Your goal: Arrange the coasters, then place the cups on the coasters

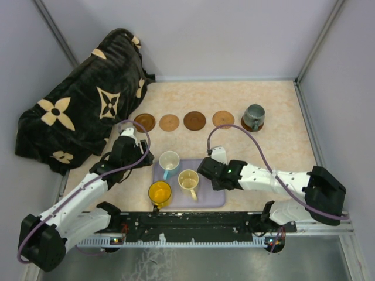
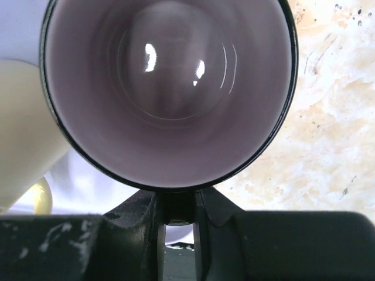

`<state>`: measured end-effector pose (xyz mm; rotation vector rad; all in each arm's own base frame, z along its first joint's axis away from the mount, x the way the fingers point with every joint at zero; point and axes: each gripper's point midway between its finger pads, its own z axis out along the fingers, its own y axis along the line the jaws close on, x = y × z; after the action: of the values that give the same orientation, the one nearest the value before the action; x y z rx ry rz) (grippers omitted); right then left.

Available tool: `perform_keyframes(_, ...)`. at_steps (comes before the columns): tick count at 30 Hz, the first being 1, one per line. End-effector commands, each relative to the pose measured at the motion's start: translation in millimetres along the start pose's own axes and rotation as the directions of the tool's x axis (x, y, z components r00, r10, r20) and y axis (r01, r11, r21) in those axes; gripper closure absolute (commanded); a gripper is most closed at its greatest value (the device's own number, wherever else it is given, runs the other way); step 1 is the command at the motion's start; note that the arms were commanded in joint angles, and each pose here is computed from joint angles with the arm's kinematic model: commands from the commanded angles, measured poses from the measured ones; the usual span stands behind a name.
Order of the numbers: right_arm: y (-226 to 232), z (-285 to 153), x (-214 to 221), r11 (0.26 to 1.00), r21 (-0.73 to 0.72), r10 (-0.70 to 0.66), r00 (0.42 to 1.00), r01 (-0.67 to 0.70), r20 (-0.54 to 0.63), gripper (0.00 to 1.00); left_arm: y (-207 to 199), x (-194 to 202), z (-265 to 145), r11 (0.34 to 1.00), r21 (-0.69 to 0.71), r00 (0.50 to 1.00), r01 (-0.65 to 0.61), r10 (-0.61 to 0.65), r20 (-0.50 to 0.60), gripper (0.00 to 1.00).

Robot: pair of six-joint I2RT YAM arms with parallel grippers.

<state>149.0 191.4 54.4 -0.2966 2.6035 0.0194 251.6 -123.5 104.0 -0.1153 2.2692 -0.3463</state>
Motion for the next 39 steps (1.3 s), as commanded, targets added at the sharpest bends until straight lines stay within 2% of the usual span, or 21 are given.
perform_keyframes(1,1,-1,-16,0.999,0.021,0.023,0.997,-0.025,0.070,0.90,-2,-1,1,1.000,0.006,1.000,-0.003,0.003,0.008,0.28)
perform_keyframes(2,0,-1,-17,0.999,0.025,0.023,0.997,-0.025,0.074,0.99,-2,-1,1,1.000,0.006,1.000,-0.002,0.002,0.008,0.28)
perform_keyframes(3,0,-1,-18,0.999,0.028,0.022,0.997,-0.024,0.078,1.00,-2,-1,1,1.000,0.006,1.000,-0.002,0.002,0.009,0.28)
perform_keyframes(11,2,-8,-53,0.998,0.060,0.001,0.982,-0.013,0.189,1.00,-2,-4,1,1.000,0.004,1.000,-0.003,0.003,0.019,0.28)
perform_keyframes(21,-1,-38,-125,0.992,0.115,-0.004,0.911,-0.048,0.413,1.00,-1,-9,1,1.000,-0.008,0.999,-0.016,0.016,0.033,0.28)
perform_keyframes(31,-65,-11,-198,0.977,0.125,0.096,0.881,-0.172,0.463,1.00,-4,-13,6,1.000,-0.011,0.999,-0.028,0.029,0.027,0.28)
perform_keyframes(39,-93,15,-253,0.974,0.147,0.082,0.877,-0.170,0.473,1.00,-7,-18,14,0.999,-0.014,0.999,-0.039,0.040,0.029,0.28)
